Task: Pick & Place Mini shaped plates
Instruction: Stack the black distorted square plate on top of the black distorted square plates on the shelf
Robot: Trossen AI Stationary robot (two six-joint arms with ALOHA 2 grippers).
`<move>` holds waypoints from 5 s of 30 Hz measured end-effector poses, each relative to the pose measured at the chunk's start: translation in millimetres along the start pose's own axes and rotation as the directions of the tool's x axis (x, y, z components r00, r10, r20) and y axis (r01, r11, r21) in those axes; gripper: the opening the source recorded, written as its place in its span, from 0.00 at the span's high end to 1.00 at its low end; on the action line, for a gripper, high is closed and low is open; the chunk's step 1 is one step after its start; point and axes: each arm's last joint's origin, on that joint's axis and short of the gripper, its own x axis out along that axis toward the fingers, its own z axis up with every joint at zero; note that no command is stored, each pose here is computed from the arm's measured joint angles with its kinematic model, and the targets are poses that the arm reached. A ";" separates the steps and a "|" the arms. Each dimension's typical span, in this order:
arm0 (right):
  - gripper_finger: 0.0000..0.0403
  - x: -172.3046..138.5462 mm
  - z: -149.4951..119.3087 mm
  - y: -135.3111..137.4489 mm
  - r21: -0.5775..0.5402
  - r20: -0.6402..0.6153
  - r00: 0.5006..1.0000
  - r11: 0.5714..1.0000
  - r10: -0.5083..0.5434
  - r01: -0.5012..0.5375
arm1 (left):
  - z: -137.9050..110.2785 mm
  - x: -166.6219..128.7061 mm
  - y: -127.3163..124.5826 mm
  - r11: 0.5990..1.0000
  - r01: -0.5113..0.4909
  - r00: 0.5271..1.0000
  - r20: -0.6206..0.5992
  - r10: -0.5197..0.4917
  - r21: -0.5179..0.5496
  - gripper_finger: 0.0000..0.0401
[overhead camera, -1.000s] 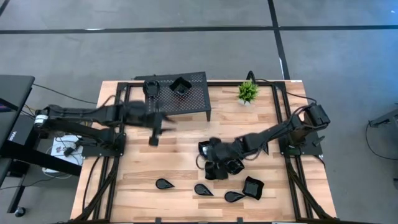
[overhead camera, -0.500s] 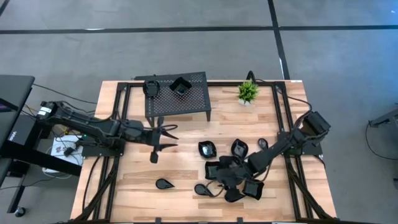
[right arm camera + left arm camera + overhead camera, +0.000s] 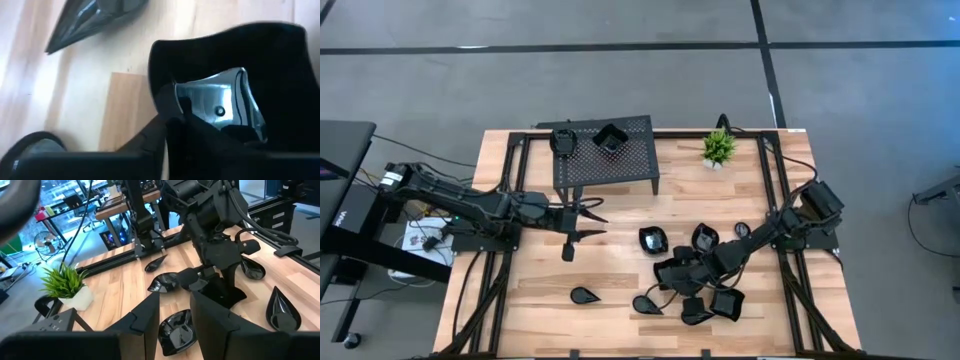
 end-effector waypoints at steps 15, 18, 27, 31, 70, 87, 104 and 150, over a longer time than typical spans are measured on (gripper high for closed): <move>0.99 -15.6 58.1 -20.7 0.270 0.171 0.985 0.959 0.034 -0.080 | -0.1 0.0 0.1 1.000 0.000 1.000 0.000 0.000 0.000 0.72; 0.99 -23.4 71.8 -21.8 0.252 0.179 0.983 0.965 0.032 -0.077 | -0.1 0.0 0.0 1.000 0.000 1.000 -0.001 0.000 0.000 0.72; 0.99 -37.7 93.6 -41.0 0.263 0.209 0.968 0.961 -0.142 0.085 | -0.1 0.0 0.0 1.000 0.001 1.000 -0.001 -0.001 0.000 0.72; 1.00 -60.1 115.2 -54.4 0.264 0.258 0.922 0.939 -0.289 0.220 | -0.1 -0.1 0.0 1.000 0.001 1.000 0.000 -0.001 -0.021 0.72; 0.97 -82.9 192.4 -281.2 0.521 0.495 0.527 0.722 -0.690 0.456 | 17.3 -35.3 19.1 0.922 -0.374 0.927 0.023 0.373 0.098 0.72; 0.83 -83.9 192.8 -277.7 0.462 0.486 0.542 0.727 -0.686 0.507 | 17.3 -35.3 19.0 0.922 -0.373 0.928 0.023 0.373 0.098 0.72; 0.72 -171.3 175.8 -177.7 0.134 0.362 0.772 0.849 -0.523 0.512 | 16.9 -35.2 18.9 0.924 -0.373 0.928 0.019 0.372 0.081 0.72; 0.57 -112.7 -1.0 94.3 0.588 -0.328 0.939 0.800 0.099 0.121 | 16.9 -35.2 18.9 0.924 -0.373 0.928 0.019 0.372 0.081 0.72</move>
